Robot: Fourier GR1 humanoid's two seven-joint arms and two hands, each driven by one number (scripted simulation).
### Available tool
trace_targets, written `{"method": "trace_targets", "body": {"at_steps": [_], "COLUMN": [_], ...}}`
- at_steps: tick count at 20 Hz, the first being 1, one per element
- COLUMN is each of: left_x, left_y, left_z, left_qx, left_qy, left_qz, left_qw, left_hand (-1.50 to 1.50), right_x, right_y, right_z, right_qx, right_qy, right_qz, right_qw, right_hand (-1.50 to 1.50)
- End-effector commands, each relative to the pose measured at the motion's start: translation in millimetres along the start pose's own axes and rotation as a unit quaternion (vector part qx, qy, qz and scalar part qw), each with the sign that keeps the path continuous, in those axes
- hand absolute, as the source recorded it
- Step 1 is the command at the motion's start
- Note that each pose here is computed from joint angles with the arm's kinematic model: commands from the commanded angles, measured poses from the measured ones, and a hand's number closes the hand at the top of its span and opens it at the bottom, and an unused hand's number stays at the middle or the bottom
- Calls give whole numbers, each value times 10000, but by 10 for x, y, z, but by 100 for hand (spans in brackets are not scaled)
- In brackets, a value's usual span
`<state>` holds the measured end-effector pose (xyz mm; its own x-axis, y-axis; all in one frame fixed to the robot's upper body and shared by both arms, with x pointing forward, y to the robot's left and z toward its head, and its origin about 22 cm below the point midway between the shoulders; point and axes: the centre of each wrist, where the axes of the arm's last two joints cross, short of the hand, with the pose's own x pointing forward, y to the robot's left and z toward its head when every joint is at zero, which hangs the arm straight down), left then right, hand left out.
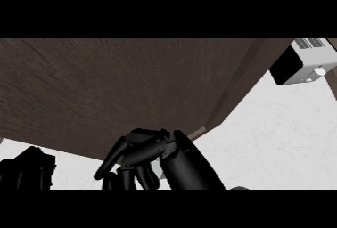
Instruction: Pick up the bottled water, place it into the cabinet and close the cabinet
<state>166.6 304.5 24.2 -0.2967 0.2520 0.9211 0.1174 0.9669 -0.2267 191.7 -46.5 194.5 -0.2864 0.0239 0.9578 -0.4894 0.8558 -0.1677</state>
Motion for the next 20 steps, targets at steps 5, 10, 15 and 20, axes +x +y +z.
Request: {"method": "trace_targets", "body": {"at_steps": [5, 10, 15, 20], "left_x": [-6, 87, 314, 240], "left_y": [69, 380, 340, 300], "left_z": [120, 189, 32, 46], "left_qx": [3, -12, -37, -205], "left_qy": [12, -11, -141, -75], "left_qz": [-18, 0, -51, -43], "left_qw": [10000, 10000, 9999, 9998], "left_hand": [150, 150, 150, 150], "right_x": [-349, -628, -885, -990], "right_y": [-382, -935, -1229, -1327], "right_z": [-827, -1220, -1352, -1375], "right_qx": [79, 24, -64, -100], "right_qy": [611, 756, 805, 797], "right_qz": [-776, -671, -635, -517], "right_qw": [9951, 9949, 9947, 9954], "right_hand": [150, 150, 150, 150]}}
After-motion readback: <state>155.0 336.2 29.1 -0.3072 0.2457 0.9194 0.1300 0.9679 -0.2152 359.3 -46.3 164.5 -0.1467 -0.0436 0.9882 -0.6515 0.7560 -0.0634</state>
